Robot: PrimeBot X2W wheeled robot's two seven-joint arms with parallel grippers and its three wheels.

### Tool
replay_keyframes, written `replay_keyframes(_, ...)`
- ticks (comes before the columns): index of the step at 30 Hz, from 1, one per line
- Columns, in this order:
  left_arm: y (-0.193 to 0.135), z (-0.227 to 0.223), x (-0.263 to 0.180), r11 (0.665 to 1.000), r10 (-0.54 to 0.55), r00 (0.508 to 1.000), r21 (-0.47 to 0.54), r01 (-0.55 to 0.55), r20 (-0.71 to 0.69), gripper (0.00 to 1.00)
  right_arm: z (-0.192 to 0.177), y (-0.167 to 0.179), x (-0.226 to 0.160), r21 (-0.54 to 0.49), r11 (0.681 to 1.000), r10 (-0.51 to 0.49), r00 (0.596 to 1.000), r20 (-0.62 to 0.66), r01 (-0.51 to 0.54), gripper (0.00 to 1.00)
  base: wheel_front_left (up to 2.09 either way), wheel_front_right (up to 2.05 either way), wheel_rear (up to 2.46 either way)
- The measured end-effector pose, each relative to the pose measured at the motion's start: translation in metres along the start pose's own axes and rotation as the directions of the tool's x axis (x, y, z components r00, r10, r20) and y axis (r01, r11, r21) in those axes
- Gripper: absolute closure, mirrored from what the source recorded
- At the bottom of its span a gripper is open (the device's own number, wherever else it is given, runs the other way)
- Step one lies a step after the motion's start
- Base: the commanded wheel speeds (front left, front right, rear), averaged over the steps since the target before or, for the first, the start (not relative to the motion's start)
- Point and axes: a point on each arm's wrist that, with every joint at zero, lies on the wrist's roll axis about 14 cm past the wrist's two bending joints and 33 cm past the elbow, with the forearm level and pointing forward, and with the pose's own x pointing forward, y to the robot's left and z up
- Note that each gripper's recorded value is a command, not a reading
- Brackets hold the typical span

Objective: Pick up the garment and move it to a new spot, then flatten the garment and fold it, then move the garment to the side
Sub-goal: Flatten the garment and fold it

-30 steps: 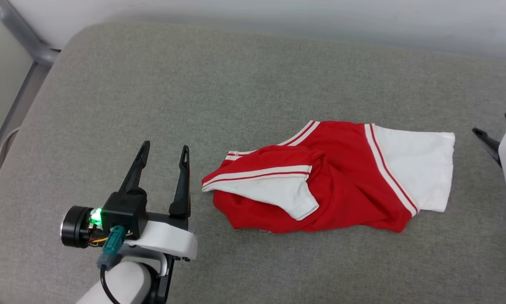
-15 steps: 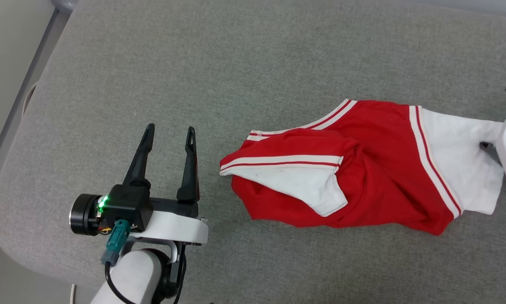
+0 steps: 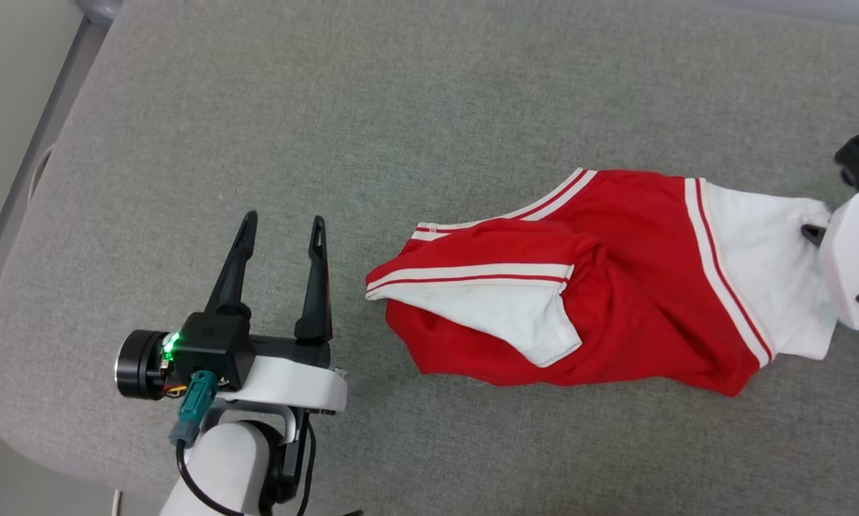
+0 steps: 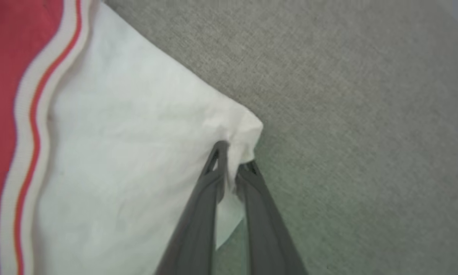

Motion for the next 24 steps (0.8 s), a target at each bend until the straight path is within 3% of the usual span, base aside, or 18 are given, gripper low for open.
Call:
replay_keyframes(5, -0.001, 0.007, -0.007, 1.000, -0.007, 1.000, -0.010, 0.007, 0.016, 0.00, 0.044, 0.006, -0.029, -0.039, 0.999, 0.000, 0.979, 0.202, 0.008, 1.00, 0.00, 0.00, 0.00)
replay_keyframes(12, -0.001, 0.015, -0.022, 1.000, -0.014, 0.999, -0.026, 0.015, 0.033, 0.00, 0.104, 0.024, -0.095, -0.117, 0.992, 0.027, 0.869, 0.493, 0.036, 1.00, 0.00, 0.00, 0.00)
replay_keyframes(19, -0.008, 0.021, -0.034, 0.998, -0.041, 0.998, -0.038, 0.042, 0.049, 0.00, 0.107, 0.029, -0.162, -0.085, 0.993, -0.006, 0.765, 0.644, 0.080, 1.00, 0.00, 0.00, 0.00)
replay_keyframes(24, -0.021, 0.022, -0.038, 0.995, -0.079, 0.995, -0.056, 0.082, 0.054, 0.00, 0.075, 0.009, -0.196, 0.033, 0.988, -0.136, 0.738, 0.661, 0.152, 1.00, 0.00, 0.00, 0.00)
